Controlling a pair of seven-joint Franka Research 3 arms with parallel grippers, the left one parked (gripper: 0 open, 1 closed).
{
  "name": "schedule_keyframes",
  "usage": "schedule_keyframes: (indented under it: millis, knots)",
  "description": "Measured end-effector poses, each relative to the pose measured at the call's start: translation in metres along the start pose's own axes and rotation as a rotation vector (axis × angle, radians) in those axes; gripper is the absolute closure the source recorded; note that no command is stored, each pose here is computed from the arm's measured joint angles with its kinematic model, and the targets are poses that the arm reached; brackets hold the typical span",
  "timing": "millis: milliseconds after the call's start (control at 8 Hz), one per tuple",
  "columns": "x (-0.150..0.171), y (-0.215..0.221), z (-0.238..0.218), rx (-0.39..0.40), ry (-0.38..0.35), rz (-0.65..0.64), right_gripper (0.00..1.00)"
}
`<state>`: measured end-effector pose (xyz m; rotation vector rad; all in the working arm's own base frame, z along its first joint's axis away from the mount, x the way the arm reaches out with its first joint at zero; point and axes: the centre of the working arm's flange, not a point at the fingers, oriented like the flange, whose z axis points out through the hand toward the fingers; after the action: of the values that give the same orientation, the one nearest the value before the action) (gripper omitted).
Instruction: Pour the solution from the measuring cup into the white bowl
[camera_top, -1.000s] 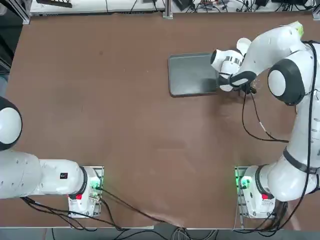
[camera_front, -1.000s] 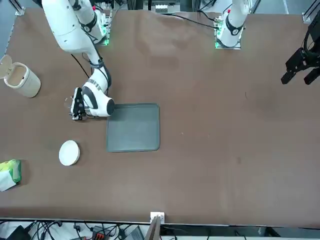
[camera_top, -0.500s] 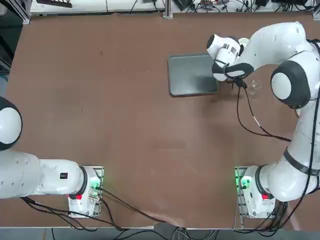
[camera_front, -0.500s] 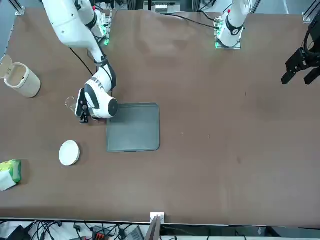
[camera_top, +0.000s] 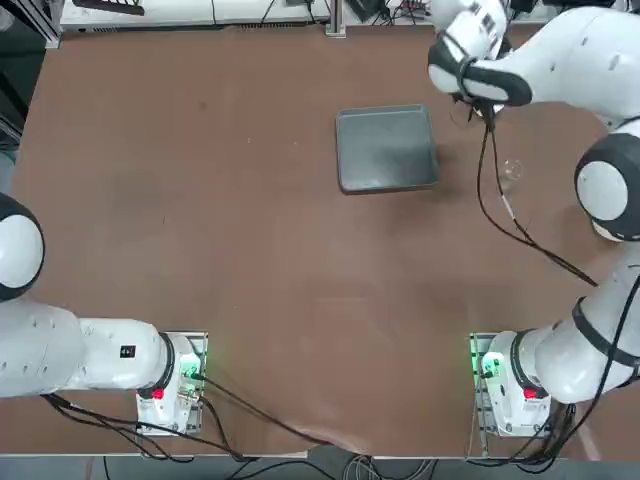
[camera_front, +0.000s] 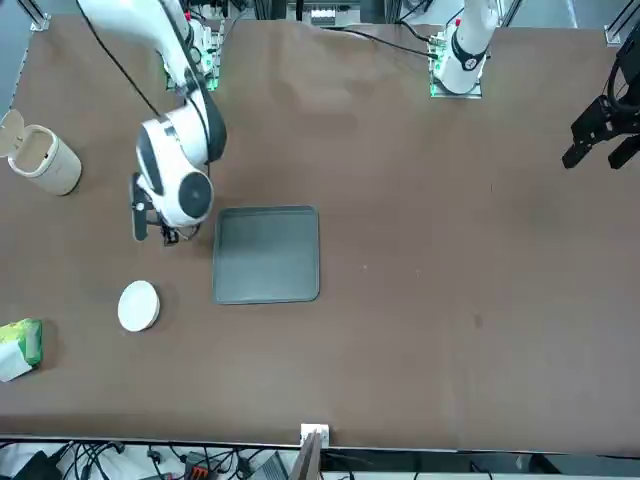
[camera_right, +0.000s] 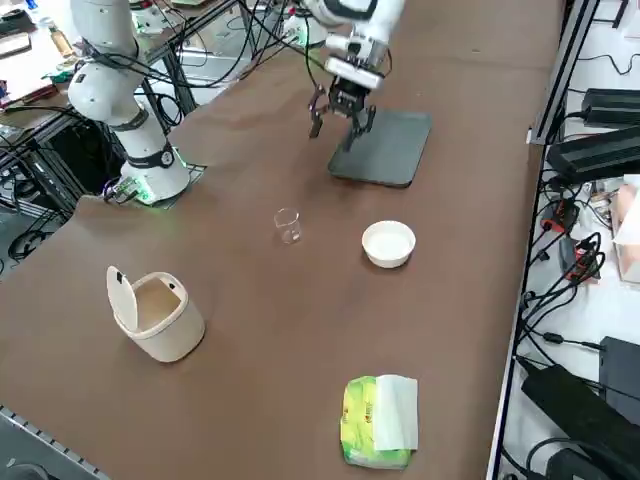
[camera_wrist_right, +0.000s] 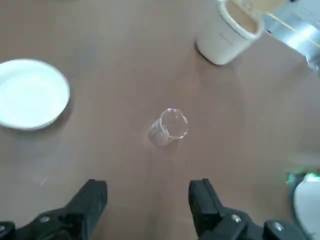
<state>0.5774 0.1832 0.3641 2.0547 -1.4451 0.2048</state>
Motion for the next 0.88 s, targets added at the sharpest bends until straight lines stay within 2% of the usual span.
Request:
schedule_keyframes:
  millis: [375, 750, 875]
  knots:
    - [0.052, 0.006, -0.046, 0.071, -0.099, -0.408, 0.00]
    - [0.134, 0.025, -0.060, 0.165, -0.220, -0.787, 0.00]
    - [0.161, 0.036, -0.057, 0.224, -0.271, -0.907, 0.00]
